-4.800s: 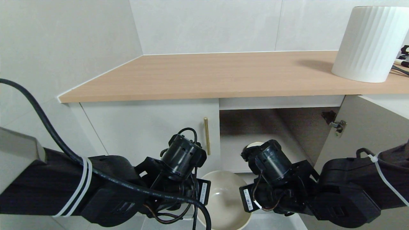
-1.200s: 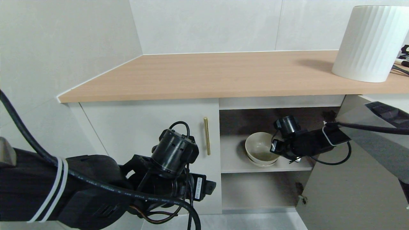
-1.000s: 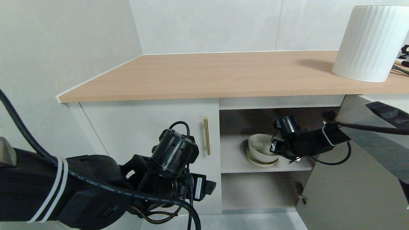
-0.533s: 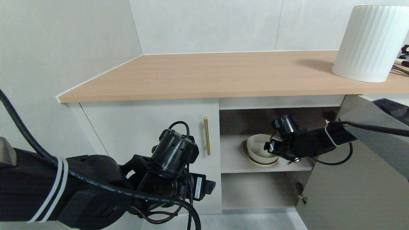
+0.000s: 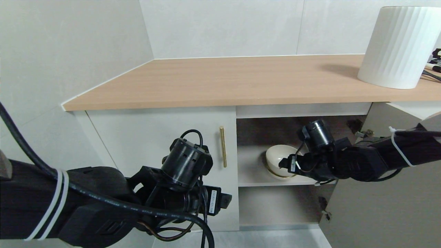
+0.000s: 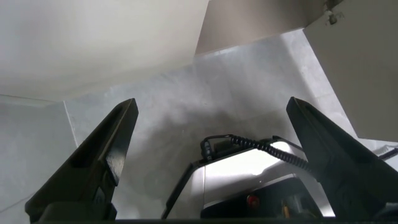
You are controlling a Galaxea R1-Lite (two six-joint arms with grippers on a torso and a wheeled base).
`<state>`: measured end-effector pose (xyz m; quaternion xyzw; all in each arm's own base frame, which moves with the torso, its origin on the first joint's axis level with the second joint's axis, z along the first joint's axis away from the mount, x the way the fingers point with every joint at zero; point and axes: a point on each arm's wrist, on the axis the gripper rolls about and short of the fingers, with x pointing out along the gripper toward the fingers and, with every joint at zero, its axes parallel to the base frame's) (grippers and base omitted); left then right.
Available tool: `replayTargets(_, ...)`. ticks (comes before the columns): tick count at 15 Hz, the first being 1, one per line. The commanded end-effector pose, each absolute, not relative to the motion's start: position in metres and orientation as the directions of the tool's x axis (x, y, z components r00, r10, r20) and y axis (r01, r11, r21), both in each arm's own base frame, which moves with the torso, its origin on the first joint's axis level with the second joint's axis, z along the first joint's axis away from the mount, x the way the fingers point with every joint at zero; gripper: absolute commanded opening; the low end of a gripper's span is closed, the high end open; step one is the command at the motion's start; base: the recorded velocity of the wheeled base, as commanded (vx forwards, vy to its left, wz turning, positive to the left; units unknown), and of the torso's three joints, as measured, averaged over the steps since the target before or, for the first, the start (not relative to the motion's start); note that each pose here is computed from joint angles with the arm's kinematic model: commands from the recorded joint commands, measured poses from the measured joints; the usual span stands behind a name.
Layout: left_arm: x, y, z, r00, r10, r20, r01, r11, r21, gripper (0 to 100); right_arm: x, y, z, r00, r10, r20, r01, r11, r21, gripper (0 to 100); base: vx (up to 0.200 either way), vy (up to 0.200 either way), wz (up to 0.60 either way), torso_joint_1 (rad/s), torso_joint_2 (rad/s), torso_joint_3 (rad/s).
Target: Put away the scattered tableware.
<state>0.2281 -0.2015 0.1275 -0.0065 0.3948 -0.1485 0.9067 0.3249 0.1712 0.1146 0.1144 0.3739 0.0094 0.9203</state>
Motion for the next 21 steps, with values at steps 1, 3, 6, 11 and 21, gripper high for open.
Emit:
replayTargets(1, 0.228, -0.202, 0.129, 0.646, -0.278, -0.711, 0.261, 0.956, -0.136, 100, 0.31, 0.174, 0.127, 0.732, 0.131, -0.669, 0.028, 0.975, 0.222, 100, 0.0, 0.0, 0.0, 0.0, 0.0, 0.0)
replayTargets(3, 0.229, -0.202, 0.129, 0.646, -0.278, -0.711, 0.252, 0.957, -0.145, 100, 0.309, 0.175, 0.125, 0.727, 0.131, -0.674, 0.02, 0.977, 0.212, 100, -0.2, 0.0, 0.0, 0.005, 0.0, 0.002)
replayTargets(6, 0.229, -0.202, 0.129, 0.646, -0.278, -0.711, 0.251, 0.957, -0.146, 100, 0.308, 0.174, 0.125, 0.726, 0.131, -0.675, 0.021, 0.977, 0.211, 100, -0.2, 0.0, 0.0, 0.001, 0.0, 0.002)
replayTargets(11, 0.229, -0.202, 0.129, 0.646, -0.278, -0.711, 0.251, 0.957, -0.146, 100, 0.305, 0.174, 0.127, 0.726, 0.133, -0.674, 0.017, 0.977, 0.212, 100, -0.2, 0.0, 0.0, 0.0, 0.0, 0.002)
replayTargets(21, 0.228, -0.201, 0.129, 0.648, -0.276, -0.71, 0.249, 0.957, -0.145, 100, 0.29, 0.168, 0.147, 0.753, 0.155, -0.639, 0.0, 0.972, 0.237, 100, -0.12, 0.0, 0.0, 0.002, 0.0, 0.0)
